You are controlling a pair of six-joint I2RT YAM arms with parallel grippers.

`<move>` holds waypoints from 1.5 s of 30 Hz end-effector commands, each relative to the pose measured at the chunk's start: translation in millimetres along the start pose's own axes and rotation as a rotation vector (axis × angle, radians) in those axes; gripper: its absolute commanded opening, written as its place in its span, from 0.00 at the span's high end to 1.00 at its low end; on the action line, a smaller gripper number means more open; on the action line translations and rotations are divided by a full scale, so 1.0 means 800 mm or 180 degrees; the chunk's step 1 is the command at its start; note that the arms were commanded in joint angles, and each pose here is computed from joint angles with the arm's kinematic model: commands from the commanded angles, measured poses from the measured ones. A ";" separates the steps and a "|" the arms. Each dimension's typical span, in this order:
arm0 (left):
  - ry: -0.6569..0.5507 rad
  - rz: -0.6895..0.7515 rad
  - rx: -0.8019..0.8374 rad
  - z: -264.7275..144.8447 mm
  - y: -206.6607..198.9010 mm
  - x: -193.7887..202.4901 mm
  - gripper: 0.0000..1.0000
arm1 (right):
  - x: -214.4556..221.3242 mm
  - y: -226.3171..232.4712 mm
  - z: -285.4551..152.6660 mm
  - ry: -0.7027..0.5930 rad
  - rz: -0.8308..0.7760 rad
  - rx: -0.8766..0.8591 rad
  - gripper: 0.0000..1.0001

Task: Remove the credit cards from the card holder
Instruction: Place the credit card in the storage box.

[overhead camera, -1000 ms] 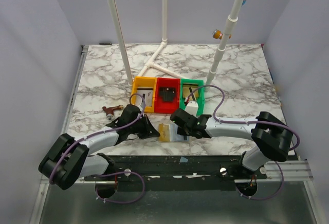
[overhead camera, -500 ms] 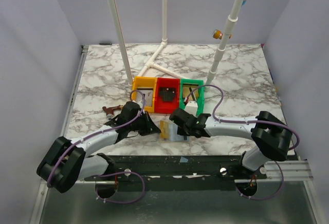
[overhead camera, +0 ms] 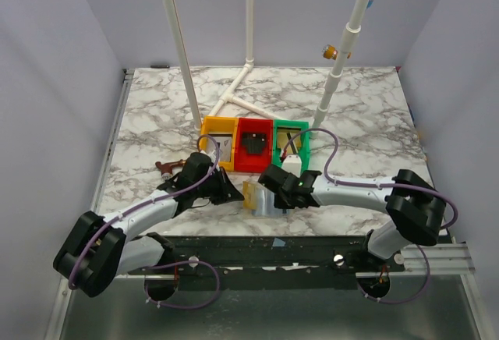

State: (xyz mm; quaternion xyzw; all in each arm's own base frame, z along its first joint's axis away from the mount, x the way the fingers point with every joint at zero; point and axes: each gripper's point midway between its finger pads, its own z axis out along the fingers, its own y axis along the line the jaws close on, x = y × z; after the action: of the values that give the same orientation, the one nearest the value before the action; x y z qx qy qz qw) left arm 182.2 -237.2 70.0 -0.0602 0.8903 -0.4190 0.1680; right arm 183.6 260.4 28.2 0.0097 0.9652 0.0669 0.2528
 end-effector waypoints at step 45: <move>-0.0124 0.0206 0.1453 -0.073 -0.182 -0.055 1.00 | -0.164 0.064 -0.174 -0.0653 0.0630 -0.3053 0.05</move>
State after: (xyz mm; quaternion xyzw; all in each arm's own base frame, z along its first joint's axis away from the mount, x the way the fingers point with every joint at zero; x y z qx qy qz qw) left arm 198.6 -271.2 185.5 -0.0180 0.8119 -0.5487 0.1986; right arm 237.1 278.4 193.7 0.0115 0.8250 0.4670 0.3179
